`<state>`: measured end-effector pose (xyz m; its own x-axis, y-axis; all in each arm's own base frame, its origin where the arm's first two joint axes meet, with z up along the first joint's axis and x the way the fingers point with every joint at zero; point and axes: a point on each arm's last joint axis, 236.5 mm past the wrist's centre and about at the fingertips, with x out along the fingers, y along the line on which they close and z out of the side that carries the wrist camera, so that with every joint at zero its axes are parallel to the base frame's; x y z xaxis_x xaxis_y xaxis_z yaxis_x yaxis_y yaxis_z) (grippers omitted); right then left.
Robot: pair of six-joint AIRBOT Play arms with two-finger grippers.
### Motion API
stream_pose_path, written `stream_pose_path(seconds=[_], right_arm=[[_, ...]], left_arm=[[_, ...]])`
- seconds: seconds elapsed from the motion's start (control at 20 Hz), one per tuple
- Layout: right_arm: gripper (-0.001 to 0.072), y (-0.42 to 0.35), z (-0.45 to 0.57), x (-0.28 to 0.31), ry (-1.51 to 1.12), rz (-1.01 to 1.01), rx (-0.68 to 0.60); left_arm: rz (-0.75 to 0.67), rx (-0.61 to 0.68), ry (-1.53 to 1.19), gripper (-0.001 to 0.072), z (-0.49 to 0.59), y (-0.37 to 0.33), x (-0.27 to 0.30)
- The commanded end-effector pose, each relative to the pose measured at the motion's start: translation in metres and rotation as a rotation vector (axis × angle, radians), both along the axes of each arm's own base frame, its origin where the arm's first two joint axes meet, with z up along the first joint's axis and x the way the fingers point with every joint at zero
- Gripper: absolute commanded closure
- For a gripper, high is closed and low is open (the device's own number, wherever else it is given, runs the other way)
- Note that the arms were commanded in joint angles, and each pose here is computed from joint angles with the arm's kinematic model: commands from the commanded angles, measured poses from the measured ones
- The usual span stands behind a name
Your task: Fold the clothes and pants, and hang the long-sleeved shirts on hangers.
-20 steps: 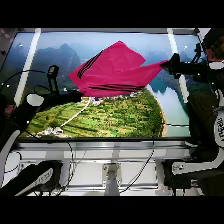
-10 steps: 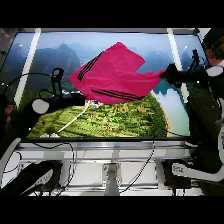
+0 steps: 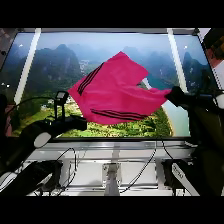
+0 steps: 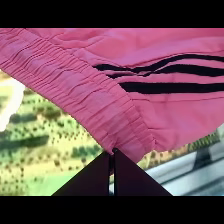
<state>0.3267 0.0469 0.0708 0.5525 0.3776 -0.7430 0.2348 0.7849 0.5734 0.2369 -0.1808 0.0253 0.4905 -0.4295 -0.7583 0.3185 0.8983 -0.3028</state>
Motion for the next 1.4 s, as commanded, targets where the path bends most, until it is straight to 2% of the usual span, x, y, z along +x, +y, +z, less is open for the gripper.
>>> stream_pose_path(seconds=[0.0,0.2,0.35,0.5,0.7,1.0,1.35], right_arm=[[0.0709,-0.021,0.009,-0.045,0.032,-0.061,-0.125],[0.0709,-0.021,0.019,-0.076,0.060,-0.079,-0.139],[0.0710,-0.022,0.027,-0.072,0.042,-0.084,-0.146],[0.0710,-0.028,0.032,-0.043,0.050,-0.034,-0.171],[0.0710,-0.026,0.042,0.017,0.055,0.058,-0.183],[0.0710,0.029,0.041,0.099,0.038,0.254,-0.254],[0.0711,0.059,0.070,0.162,-0.050,0.295,-0.286]], left_arm=[[0.024,0.043,0.060,0.0704,-0.002,0.010,-0.036],[-0.041,0.047,0.121,0.0704,-0.006,-0.003,-0.068],[-0.051,0.041,0.121,0.0704,-0.006,-0.012,-0.076],[-0.044,0.022,0.100,0.0704,0.001,-0.017,-0.072],[0.058,0.010,0.065,0.0704,0.023,-0.010,-0.039],[0.142,0.066,0.077,0.0703,0.006,-0.002,0.007],[0.291,-0.096,-0.006,0.0702,0.024,0.004,0.056]])
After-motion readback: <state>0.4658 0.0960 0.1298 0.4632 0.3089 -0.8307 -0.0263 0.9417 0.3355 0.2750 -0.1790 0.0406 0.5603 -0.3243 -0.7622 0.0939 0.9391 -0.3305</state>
